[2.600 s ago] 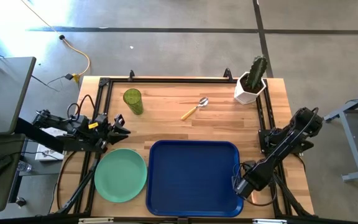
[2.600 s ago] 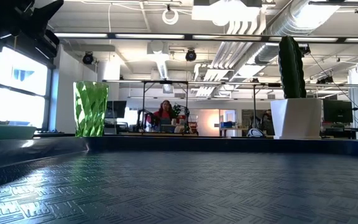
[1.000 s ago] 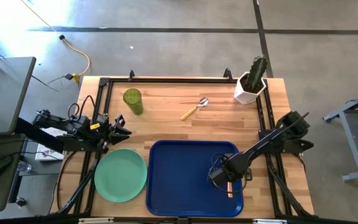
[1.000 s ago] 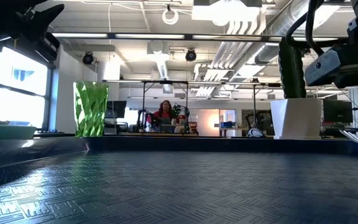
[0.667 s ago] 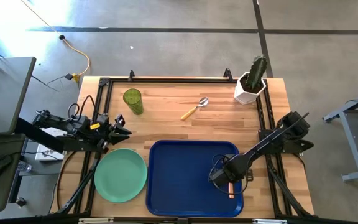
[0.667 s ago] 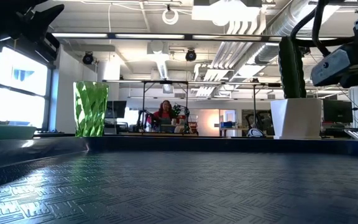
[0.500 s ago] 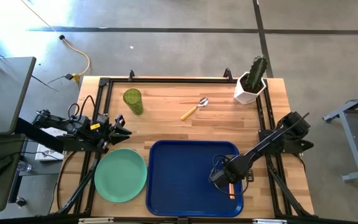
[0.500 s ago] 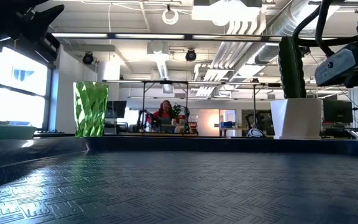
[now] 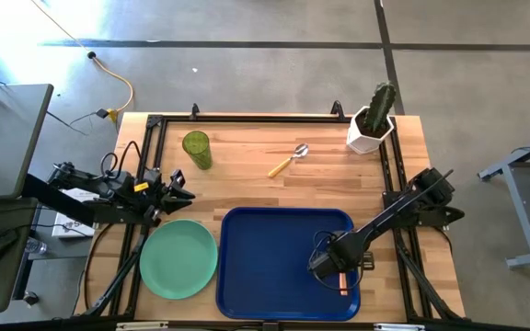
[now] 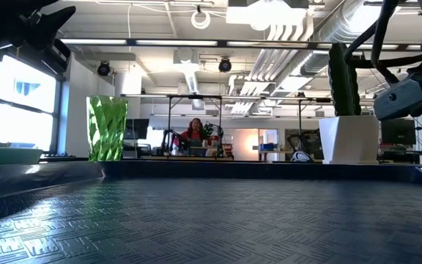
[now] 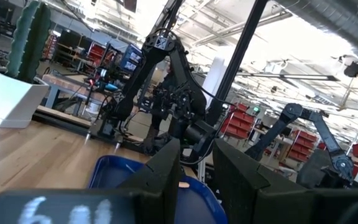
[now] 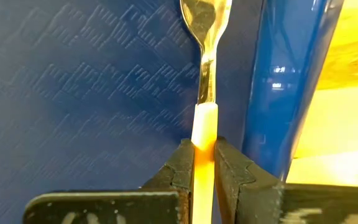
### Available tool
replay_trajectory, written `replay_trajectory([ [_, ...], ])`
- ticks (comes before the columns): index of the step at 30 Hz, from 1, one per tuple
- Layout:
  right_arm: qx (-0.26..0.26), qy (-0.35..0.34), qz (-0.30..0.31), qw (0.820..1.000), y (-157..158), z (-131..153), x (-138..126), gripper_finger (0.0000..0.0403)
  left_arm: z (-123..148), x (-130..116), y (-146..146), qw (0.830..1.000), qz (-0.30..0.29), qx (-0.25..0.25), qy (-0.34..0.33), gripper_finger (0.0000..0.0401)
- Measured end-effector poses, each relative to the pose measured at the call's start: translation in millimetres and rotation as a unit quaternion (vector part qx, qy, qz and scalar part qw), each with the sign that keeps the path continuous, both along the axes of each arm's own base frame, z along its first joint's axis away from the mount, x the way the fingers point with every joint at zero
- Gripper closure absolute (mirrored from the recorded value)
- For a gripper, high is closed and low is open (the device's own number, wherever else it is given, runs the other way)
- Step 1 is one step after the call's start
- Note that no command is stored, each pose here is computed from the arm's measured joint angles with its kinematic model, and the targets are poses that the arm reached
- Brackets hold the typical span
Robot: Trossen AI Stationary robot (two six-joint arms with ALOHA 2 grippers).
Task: Pick and place plate/cup/fork/spoon on tray
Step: Put the orange fork on the blue tray, then put the green cup on the top left of the blue tray
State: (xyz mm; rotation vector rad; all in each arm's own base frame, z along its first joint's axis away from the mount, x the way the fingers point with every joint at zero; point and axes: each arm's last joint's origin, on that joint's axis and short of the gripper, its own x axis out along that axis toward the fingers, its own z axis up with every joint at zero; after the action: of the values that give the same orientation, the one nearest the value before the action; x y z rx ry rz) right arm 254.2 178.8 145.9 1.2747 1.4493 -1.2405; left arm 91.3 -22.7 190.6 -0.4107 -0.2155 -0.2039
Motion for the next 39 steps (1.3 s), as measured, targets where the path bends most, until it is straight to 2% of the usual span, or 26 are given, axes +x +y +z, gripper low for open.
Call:
replay_trajectory([
  [9,0.005,0.001,0.003,1.000,0.2,0.1,0.1,0.0383,-0.2,0.1,0.0,1.000,0.000,0.000,0.001,0.0314],
  [18,0.011,0.001,0.012,1.000,0.4,0.2,0.1,0.0322,-0.7,0.2,0.0,1.000,0.000,0.001,0.004,0.0314],
  [23,0.012,0.002,0.012,1.000,0.5,0.4,0.0,0.0303,-0.8,0.2,0.0,1.000,0.000,0.001,0.004,0.0314],
  [33,0.015,-0.003,0.010,1.000,-0.5,5.8,-0.3,0.0300,-0.6,0.2,0.1,1.000,0.002,0.000,0.004,0.0314],
  [39,0.014,-0.001,0.010,1.000,2.3,17.5,3.9,0.0300,-0.4,0.3,1.5,1.000,0.025,-0.008,0.004,0.0314],
])
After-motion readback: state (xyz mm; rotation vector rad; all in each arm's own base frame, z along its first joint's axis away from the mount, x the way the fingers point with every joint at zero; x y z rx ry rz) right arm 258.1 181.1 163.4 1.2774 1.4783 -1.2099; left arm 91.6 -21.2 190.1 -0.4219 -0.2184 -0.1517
